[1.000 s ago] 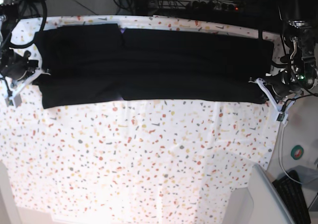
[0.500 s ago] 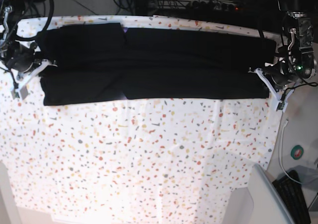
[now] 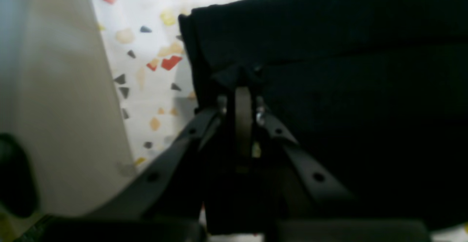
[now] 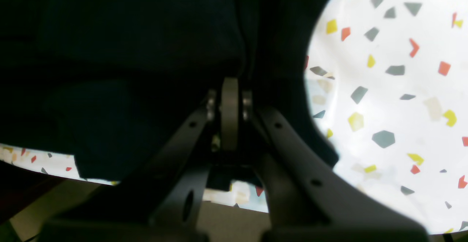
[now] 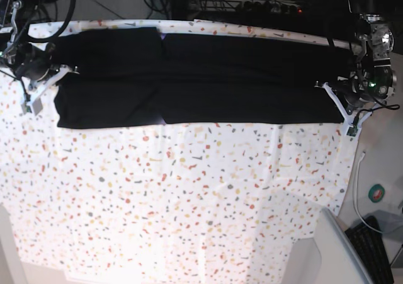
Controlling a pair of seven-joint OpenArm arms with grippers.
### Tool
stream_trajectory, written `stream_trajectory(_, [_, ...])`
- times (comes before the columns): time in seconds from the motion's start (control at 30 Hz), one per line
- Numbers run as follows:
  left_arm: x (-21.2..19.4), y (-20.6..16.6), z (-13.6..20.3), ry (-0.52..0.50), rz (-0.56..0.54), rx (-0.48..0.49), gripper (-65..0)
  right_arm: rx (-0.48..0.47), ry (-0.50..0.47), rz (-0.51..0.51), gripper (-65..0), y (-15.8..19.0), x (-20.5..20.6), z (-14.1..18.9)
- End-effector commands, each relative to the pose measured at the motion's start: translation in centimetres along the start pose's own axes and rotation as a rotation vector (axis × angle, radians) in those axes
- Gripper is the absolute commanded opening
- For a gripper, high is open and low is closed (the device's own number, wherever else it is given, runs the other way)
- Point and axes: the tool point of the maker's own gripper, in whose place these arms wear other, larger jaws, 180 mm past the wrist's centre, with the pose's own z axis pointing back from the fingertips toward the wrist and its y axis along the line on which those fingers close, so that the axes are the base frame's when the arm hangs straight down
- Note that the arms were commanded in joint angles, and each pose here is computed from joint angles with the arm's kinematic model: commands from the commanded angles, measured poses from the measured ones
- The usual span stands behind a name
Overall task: Layout the t-shirt on the table in an organized manner, then fold the t-shirt properly
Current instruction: 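Release the folded edge and move both grippers to the strip's ends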
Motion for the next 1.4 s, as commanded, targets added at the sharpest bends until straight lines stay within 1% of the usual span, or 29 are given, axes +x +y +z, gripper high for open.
stream_trajectory(0.0, [0.9,1.1,0.4,-0.024,-0.013,0.034,-65.0,-0.004,-0.031,0.009,-65.0,-0.3,1.0,0.5])
stream_trajectory(0.2, [1.0,1.0,0.4,-0.025,-0.011,0.032,-65.0,-0.004,-0.026,0.002,-65.0,-0.3,0.7,0.4])
stream_trajectory(0.33, [1.3,1.2,0.5,-0.032,-0.012,0.037,-65.0,-0.045,-0.024,-0.091,-65.0,-1.0,0.6,0.4])
stream_trajectory(0.4, [1.3,1.2,0.6,-0.033,-0.014,0.038,-65.0,-0.051,-0.025,-0.128,-65.0,-0.8,0.5,0.3])
stream_trajectory(0.43, [1.3,1.3,0.6,-0.033,-0.015,0.040,-65.0,-0.048,-0.027,-0.134,-65.0,-0.6,0.5,0.3])
stream_trajectory(0.47, [1.3,1.3,0.6,-0.033,-0.015,0.040,-63.7,-0.048,-0.032,-0.135,-65.0,-0.5,0.6,0.4])
stream_trajectory(0.5, [1.2,1.3,0.6,-0.032,-0.015,0.039,-58.9,-0.047,-0.034,-0.137,-64.2,-0.4,0.7,0.4])
stream_trajectory(0.57, [1.2,1.8,0.7,-0.033,-0.001,0.050,-49.5,-0.045,-0.043,-0.131,-56.1,-0.2,0.9,0.5])
stream_trajectory(0.67, [1.0,3.9,1.3,-0.045,0.061,0.090,-34.9,-0.044,-0.055,-0.124,-48.6,-0.1,1.2,0.8])
stream_trajectory(0.77, [1.5,5.8,2.5,-0.081,0.098,0.134,-20.6,-0.055,-0.079,-0.111,-46.1,-0.1,1.3,1.7])
stream_trajectory(0.83, [1.8,7.0,3.6,-0.106,0.114,0.166,-13.7,-0.063,-0.119,-0.132,-46.2,-0.1,2.0,2.6])
stream_trajectory(0.9, [1.9,7.8,4.9,-0.134,0.121,0.197,-10.7,-0.086,-0.181,-0.167,-46.4,-0.7,3.0,4.0])
stream_trajectory(0.97, [2.1,7.8,6.1,-0.170,0.147,0.213,-11.7,-0.114,-0.236,-0.179,-46.5,-1.5,3.8,5.4])
stream_trajectory(1.0, [2.0,7.7,6.8,-0.188,0.163,0.223,-13.3,-0.121,-0.255,-0.173,-46.7,-1.6,4.2,6.0])
stream_trajectory(1.07, [2.5,6.8,7.7,-0.233,0.196,0.216,-21.2,-0.120,-0.289,-0.151,-46.7,-1.3,5.4,6.6])
stream_trajectory(1.1, [2.6,6.1,8.0,-0.252,0.210,0.198,-27.8,-0.119,-0.301,-0.146,-46.8,-1.3,5.9,6.8])
stream_trajectory(1.13, [2.7,5.2,8.2,-0.268,0.228,0.168,-38.2,-0.116,-0.310,-0.145,-46.8,-1.2,6.3,6.8])
stream_trajectory(1.2, [2.5,3.4,7.7,-0.276,0.266,0.102,-65.0,-0.102,-0.331,-0.133,-47.1,-0.8,7.4,6.8])
stream_trajectory(1.23, [2.1,2.6,7.2,-0.264,0.276,0.076,-65.0,-0.087,-0.331,-0.112,-47.9,-0.3,7.7,6.5])
stream_trajectory(1.27, [1.4,2.0,6.4,-0.238,0.282,0.055,-65.0,-0.063,-0.326,-0.075,-51.3,0.5,7.9,6.2])
stream_trajectory(1.33, [0.1,0.5,4.8,-0.180,0.283,0.012,-65.0,-0.018,-0.311,-0.013,-65.0,1.8,8.1,5.3])
stream_trajectory(1.37, [-0.5,0.1,4.2,-0.158,0.285,0.001,-65.0,-0.005,-0.303,-0.004,-65.0,2.1,8.1,4.9])
